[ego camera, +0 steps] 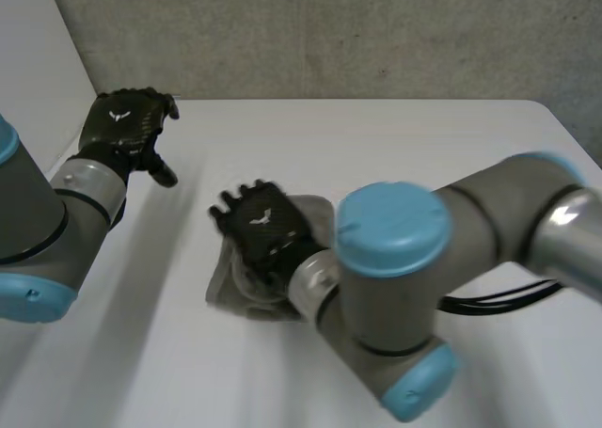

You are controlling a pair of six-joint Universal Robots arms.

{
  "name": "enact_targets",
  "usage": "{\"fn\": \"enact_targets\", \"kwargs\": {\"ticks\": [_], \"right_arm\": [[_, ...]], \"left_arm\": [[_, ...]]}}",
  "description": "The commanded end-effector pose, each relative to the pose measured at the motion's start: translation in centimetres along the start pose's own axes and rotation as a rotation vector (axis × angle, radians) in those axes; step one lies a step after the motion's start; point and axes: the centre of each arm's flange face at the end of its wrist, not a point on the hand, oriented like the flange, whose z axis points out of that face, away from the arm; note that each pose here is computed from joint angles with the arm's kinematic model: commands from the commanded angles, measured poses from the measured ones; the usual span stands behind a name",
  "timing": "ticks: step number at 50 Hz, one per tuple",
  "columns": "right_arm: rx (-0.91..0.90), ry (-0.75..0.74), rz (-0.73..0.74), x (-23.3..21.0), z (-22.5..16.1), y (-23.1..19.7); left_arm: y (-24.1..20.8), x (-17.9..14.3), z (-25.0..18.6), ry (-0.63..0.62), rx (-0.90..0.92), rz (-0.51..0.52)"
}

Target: Fold the towel.

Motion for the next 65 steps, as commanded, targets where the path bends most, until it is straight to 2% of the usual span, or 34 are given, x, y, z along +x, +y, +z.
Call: {"fn": "enact_targets", "kwargs": {"ticks": [1, 7, 12, 20, 26, 29, 31, 36, 50, 65], "right_arm": [[-0.091, 0.160, 0.204, 6.4, -3.1, 1.2], [-0.152, 0.237, 0.318, 9.4, -4.0, 2.9], [-0.152, 0.291, 0.431, 11.5, -4.0, 3.9], [-0.140, 0.298, 0.555, 11.8, -2.6, 4.8], [-0.133, 0.288, 0.564, 11.4, -1.8, 5.1], [-0.104, 0.273, 0.557, 10.7, -1.0, 4.9], [-0.088, 0.265, 0.553, 10.3, -0.5, 5.0], [-0.071, 0.233, 0.551, 8.3, 1.5, 5.5], [-0.138, 0.238, 0.602, 6.8, 4.4, 9.5], [-0.159, 0.232, 0.593, 6.8, 3.9, 8.8]], "left_arm": [[-1.3, 2.8, -0.5, 0.078, 0.029, -0.077], [-0.8, 5.3, -1.6, 0.147, -0.012, -0.145], [1.9, 9.3, -3.5, 0.253, -0.140, -0.215], [5.3, 11.2, -4.4, 0.293, -0.253, -0.206], [6.7, 10.8, -3.7, 0.274, -0.282, -0.204], [8.0, 9.6, -2.6, 0.236, -0.301, -0.188], [8.7, 8.5, -2.0, 0.208, -0.308, -0.167], [10.4, 5.5, -0.7, 0.148, -0.333, -0.038], [11.7, 5.0, -1.9, 0.146, -0.388, -0.011], [9.9, 5.5, -3.0, 0.160, -0.352, -0.008]]}}
